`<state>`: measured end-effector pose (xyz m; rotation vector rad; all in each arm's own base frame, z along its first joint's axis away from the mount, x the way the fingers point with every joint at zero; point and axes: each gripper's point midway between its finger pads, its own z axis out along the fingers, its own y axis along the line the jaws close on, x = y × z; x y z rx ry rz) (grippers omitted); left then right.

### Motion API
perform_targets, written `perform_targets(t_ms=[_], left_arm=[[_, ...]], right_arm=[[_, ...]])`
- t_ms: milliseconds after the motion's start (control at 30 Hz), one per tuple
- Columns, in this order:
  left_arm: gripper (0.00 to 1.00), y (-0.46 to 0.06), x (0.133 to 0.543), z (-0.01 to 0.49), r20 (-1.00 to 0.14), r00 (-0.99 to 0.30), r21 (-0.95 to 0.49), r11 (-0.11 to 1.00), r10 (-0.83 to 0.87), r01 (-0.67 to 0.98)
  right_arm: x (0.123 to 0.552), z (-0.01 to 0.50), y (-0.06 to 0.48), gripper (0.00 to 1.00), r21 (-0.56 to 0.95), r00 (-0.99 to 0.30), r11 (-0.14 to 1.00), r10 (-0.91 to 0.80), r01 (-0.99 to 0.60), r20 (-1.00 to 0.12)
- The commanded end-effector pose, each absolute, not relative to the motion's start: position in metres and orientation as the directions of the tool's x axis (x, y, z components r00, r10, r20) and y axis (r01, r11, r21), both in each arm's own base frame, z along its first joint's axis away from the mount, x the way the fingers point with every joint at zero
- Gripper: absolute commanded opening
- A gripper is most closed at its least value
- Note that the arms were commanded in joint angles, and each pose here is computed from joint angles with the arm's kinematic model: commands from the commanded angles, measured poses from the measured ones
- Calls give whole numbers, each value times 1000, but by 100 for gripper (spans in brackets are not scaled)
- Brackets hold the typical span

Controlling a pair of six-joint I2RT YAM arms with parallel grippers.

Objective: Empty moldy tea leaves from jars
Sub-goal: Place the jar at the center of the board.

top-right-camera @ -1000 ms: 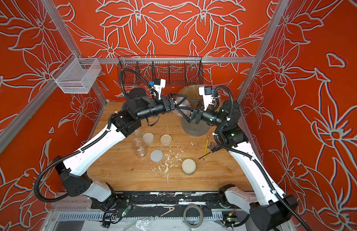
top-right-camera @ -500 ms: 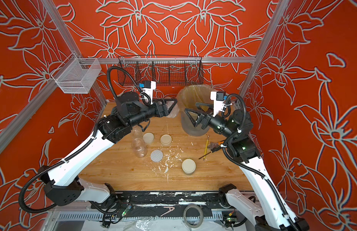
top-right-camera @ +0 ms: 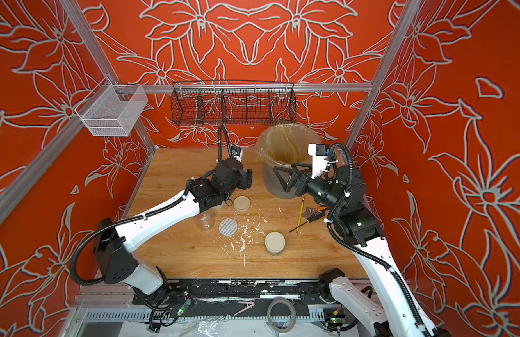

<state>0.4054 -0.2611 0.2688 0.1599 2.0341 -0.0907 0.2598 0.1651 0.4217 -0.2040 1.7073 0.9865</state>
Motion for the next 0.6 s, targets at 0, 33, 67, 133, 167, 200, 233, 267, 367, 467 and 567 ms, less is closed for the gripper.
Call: perform_targets(t_ms=[0,33,67,133,167,200,233,267,367,467,567], left_arm=[[0,-242,433,264,-913,-407,25,999,31,19],[0,-239,441,255,-909,-415,27,1000,26,3],[0,-236,448,245,-905,-425,30,999,21,-13],[0,-230,462,228,-894,-449,36,999,14,-40],[0,-226,470,219,-885,-465,38,998,6,-60],[0,-221,475,210,-875,-484,36,996,-6,-78],[0,-215,482,201,-863,-505,28,995,-26,-99],[0,-211,488,191,-851,-523,9,994,-51,-113],[0,-202,505,163,-806,-578,-59,989,-127,-135],[0,-198,517,138,-753,-631,-120,982,-184,-143],[0,-191,528,120,-718,-658,-161,973,-229,-163]], right_arm=[[261,414,162,97,520,-404,649,336,-555,-850],[261,413,162,97,519,-407,652,333,-552,-851],[261,411,162,97,521,-412,653,330,-550,-849],[260,410,161,97,521,-416,656,328,-546,-849],[259,409,161,97,523,-419,656,328,-544,-847],[258,408,161,97,525,-421,655,328,-544,-846],[258,407,161,97,527,-425,654,328,-542,-844],[257,405,161,97,529,-428,655,327,-540,-842],[257,402,161,97,536,-436,653,330,-534,-837],[255,401,160,97,538,-439,654,330,-532,-836],[254,402,159,97,534,-436,658,328,-532,-838]])
